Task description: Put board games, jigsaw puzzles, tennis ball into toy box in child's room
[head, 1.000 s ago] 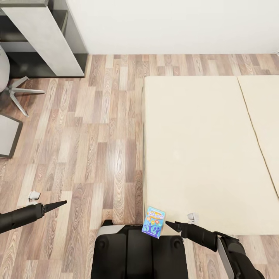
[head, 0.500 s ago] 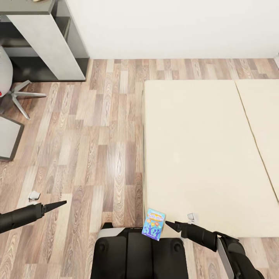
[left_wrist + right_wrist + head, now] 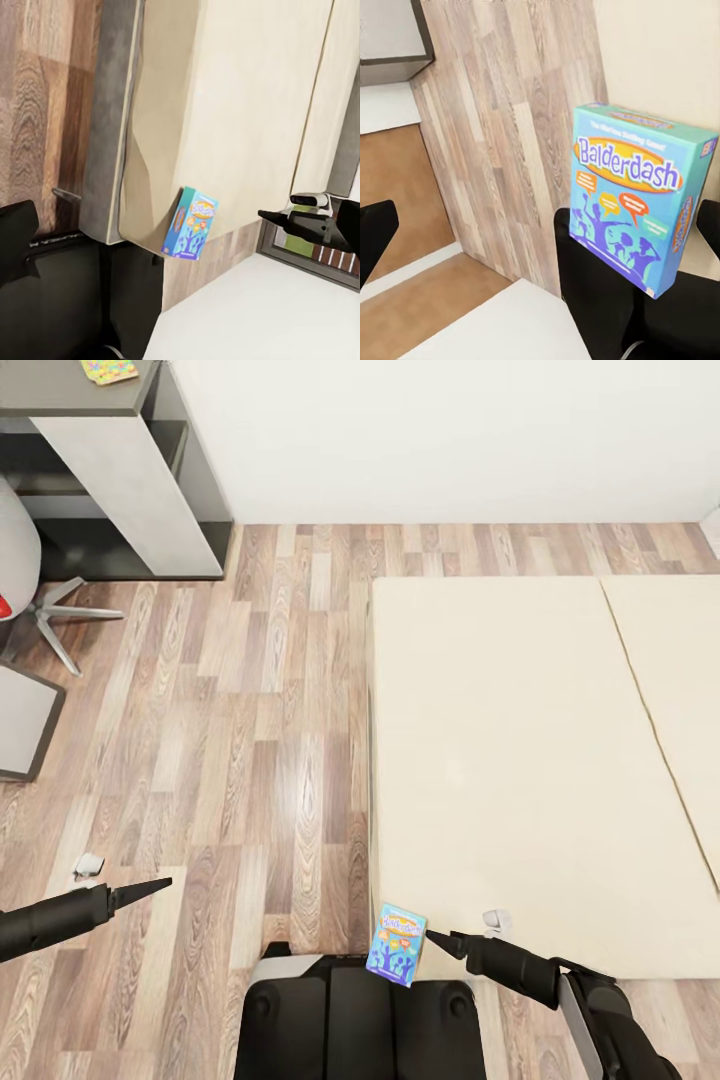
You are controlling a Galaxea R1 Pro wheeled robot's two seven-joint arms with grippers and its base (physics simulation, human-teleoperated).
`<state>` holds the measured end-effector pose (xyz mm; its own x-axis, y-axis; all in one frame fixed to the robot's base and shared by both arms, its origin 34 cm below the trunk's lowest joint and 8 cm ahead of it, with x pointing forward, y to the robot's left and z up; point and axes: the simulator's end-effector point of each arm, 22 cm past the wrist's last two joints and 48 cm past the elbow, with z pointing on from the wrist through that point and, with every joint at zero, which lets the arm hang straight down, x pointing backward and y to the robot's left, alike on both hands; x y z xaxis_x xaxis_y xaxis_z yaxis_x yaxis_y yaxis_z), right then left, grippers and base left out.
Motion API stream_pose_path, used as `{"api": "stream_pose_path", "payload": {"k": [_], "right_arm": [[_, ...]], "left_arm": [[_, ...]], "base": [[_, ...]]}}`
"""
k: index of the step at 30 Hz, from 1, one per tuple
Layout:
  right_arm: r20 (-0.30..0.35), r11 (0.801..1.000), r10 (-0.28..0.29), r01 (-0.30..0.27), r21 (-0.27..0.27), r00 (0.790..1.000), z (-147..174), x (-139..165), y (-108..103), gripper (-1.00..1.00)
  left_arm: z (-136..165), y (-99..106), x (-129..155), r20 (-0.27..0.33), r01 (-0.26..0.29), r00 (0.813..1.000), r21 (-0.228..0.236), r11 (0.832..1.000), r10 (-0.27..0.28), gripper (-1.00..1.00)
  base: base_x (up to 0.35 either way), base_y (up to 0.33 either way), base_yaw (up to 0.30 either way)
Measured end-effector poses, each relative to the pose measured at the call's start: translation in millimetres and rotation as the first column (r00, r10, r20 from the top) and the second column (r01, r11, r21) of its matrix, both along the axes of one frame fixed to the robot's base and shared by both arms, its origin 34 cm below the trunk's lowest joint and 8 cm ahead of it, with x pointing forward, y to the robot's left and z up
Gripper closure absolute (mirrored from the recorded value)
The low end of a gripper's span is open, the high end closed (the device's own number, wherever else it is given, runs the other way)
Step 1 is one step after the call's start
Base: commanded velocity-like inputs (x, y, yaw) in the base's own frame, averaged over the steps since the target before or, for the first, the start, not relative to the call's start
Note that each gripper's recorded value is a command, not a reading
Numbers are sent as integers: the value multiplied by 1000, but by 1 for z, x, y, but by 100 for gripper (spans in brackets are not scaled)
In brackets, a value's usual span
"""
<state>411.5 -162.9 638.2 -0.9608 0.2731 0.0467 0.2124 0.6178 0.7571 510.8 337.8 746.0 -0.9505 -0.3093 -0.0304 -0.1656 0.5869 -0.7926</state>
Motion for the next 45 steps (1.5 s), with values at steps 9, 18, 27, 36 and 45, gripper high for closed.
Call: {"api": "stream_pose_path", "payload": {"k": [9, 18, 27, 36, 45], "right_arm": [[16, 1000, 0, 0, 1, 1000, 5, 6, 1, -100], [31, 1000, 0, 0, 0, 1000, 9, 11, 0, -100], [46, 1000, 0, 0, -3, 999, 14, 16, -1, -100], [61, 1000, 1, 0, -4, 998, 18, 21, -2, -100], [74, 1000, 0, 0, -5, 997, 23, 26, -3, -100]], "left_arm": [[6, 0, 4, 15, 0, 1000, 0, 1000, 0, -100], [12, 0, 7, 30, 0, 1000, 0, 1000, 0, -100], [18, 0, 11, 44, 0, 999, 1, 1000, 0, -100], [23, -1, 14, 58, 1, 998, 0, 1000, -1, -100], [29, -1, 17, 71, 3, 997, 2, 1000, -3, -100]], "base": [[0, 0, 0], [0, 0, 0], [0, 0, 0], [0, 0, 0], [0, 0, 0]]}}
